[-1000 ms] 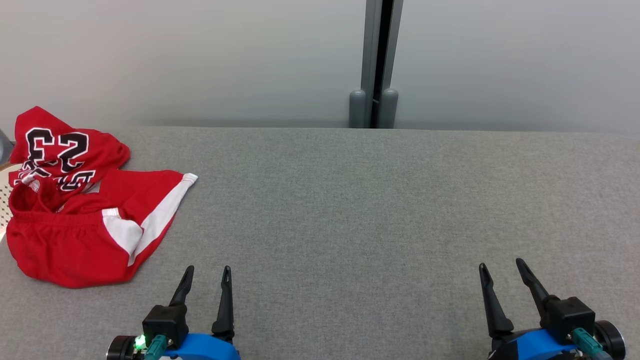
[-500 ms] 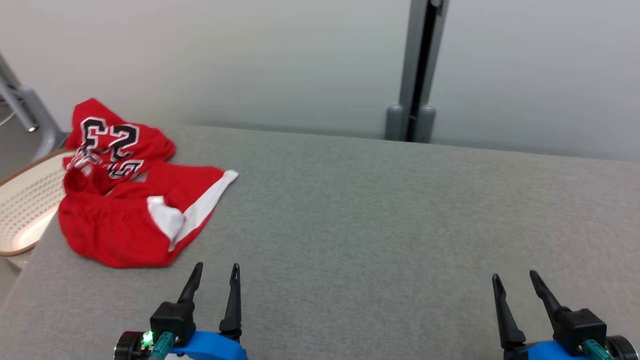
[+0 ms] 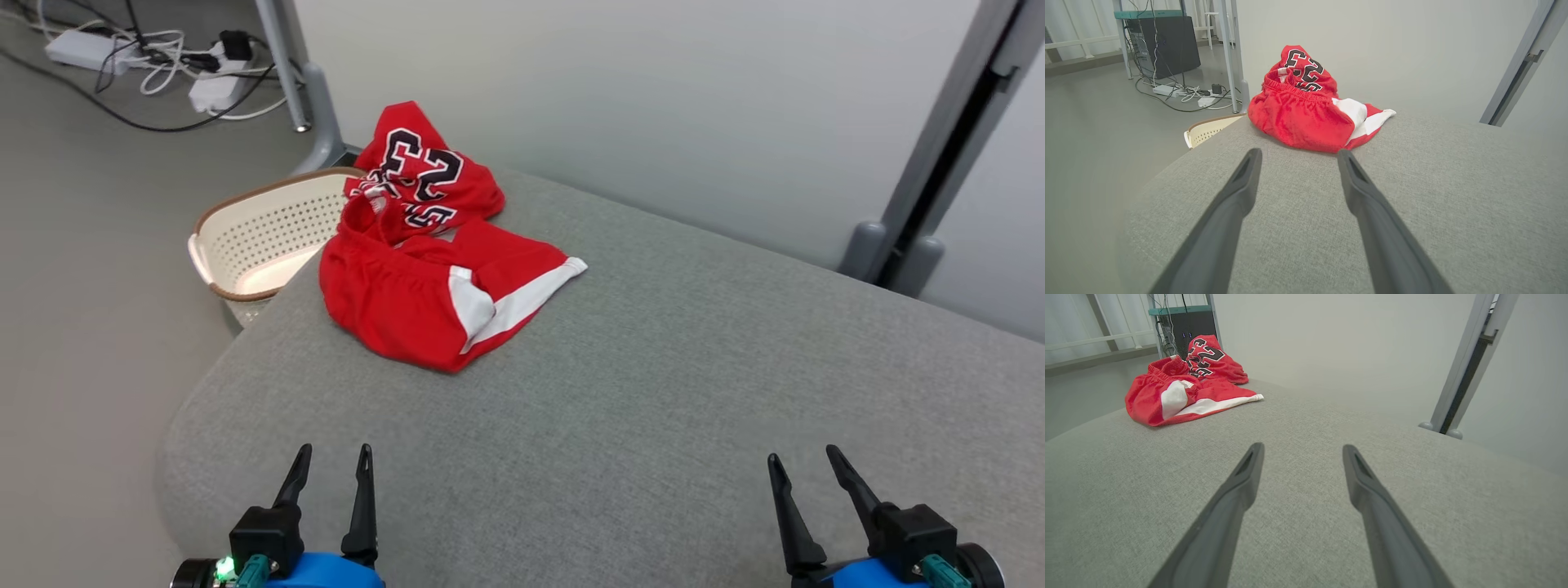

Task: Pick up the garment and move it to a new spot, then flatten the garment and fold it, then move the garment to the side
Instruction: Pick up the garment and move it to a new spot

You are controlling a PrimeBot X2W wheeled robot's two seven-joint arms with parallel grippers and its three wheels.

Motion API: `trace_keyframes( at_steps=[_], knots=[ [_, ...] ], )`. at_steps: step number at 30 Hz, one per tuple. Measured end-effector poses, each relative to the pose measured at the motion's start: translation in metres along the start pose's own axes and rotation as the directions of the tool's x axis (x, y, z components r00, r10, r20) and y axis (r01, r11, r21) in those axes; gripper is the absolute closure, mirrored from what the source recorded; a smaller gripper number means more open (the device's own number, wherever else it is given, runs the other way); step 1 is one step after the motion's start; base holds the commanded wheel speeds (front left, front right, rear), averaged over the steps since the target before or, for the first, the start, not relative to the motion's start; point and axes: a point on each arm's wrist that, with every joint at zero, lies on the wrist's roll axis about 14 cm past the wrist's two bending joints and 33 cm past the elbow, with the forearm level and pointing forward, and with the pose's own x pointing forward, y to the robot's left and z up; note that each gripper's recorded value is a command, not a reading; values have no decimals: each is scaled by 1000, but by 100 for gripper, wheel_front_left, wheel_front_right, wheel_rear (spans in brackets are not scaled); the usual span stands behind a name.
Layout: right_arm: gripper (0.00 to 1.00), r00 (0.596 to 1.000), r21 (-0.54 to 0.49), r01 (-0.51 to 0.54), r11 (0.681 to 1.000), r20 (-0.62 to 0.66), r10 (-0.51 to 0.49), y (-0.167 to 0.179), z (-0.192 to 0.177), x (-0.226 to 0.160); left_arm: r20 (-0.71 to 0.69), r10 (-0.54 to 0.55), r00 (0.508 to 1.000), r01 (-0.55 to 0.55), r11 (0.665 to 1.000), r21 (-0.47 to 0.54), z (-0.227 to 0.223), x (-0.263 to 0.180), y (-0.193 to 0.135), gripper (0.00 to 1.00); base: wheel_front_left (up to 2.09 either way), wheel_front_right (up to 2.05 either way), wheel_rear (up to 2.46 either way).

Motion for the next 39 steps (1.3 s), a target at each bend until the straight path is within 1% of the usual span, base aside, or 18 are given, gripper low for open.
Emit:
trace_keyframes(
  at_steps=[3,6,9,12,14,18,21,23,25,27,28,30,32,34,36,39],
  knots=[
    [0,999,7,-47,999,-18,47,14,-7,8,-17,39,999,-39,999,-1,-5,-7,11,0,0,0,0],
    [0,998,17,-67,998,-21,67,20,-9,13,-31,51,998,-51,999,7,-9,-10,16,0,0,0,0],
    [0,998,25,-64,998,-19,65,18,-10,15,-21,59,998,-59,998,24,-3,-6,22,0,0,0,0],
    [0,999,22,-41,999,-13,42,9,-10,18,22,49,999,-51,996,72,17,10,33,0,0,0,0],
    [0,1000,17,-20,1000,-12,20,1,-11,19,79,38,996,-48,992,118,42,27,41,0,0,0,0],
    [0,999,4,24,1000,-23,-24,-18,-18,21,239,-10,971,-46,973,226,118,70,49,0,0,0,0],
    [0,998,-1,50,999,-40,-50,-29,-27,22,316,-72,946,-16,963,269,171,105,36,0,0,0,0],
    [0,996,-5,68,998,-52,-68,-37,-33,23,314,-118,942,13,948,318,191,130,25,0,0,0,0],
    [0,994,-9,88,996,-64,-88,-46,-39,23,268,-149,952,56,944,326,196,154,14,0,0,0,0],
    [0,991,-10,109,994,-75,-109,-55,-45,22,207,-171,963,98,942,321,191,178,4,0,0,0,0],
    [0,990,-12,116,993,-83,-117,-58,-49,21,159,-172,972,111,936,334,185,190,2,0,0,0,0],
    [0,985,-18,137,990,-101,-138,-67,-57,18,40,-188,981,162,923,348,161,208,-4,0,0,0,0],
    [0,980,-27,158,987,-118,-160,-75,-63,15,-86,-205,975,222,922,316,128,220,-14,0,0,0,0],
    [0,974,-34,178,984,-136,-181,-83,-71,11,-211,-226,951,283,910,302,94,226,-24,0,0,0,0],
    [0,969,-42,191,981,-152,-195,-89,-77,9,-327,-225,918,323,903,284,61,228,-27,0,0,0,0],
    [0,963,-46,207,977,-166,-212,-96,-85,8,-481,-215,850,367,896,249,15,223,-29,0,0,0,0]
  ],
)
